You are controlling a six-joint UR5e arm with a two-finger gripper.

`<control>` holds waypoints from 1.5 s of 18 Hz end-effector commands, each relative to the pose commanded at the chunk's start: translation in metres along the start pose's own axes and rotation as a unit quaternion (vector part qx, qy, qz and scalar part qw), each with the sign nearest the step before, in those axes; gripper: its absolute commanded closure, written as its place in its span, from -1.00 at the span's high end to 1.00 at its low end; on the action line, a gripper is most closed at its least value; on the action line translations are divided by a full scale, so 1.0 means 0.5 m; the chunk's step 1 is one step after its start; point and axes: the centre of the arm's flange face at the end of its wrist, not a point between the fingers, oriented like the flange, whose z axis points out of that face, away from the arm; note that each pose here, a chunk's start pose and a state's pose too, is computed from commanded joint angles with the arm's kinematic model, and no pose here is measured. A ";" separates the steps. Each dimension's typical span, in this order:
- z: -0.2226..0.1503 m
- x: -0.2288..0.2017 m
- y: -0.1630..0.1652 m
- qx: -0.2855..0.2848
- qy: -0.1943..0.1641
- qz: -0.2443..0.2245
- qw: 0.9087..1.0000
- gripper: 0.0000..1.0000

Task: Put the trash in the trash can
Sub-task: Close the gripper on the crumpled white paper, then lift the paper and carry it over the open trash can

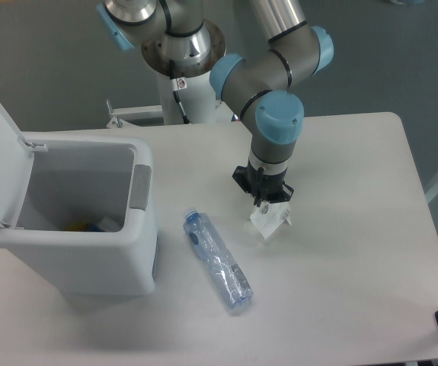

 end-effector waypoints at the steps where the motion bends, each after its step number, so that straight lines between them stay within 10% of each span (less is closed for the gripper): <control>1: -0.004 -0.010 0.007 0.023 0.011 -0.010 1.000 -1.00; 18: -0.101 -0.071 0.004 0.176 0.043 -0.065 0.981 -1.00; 27: -0.187 -0.118 -0.037 0.239 0.080 -0.218 0.943 -1.00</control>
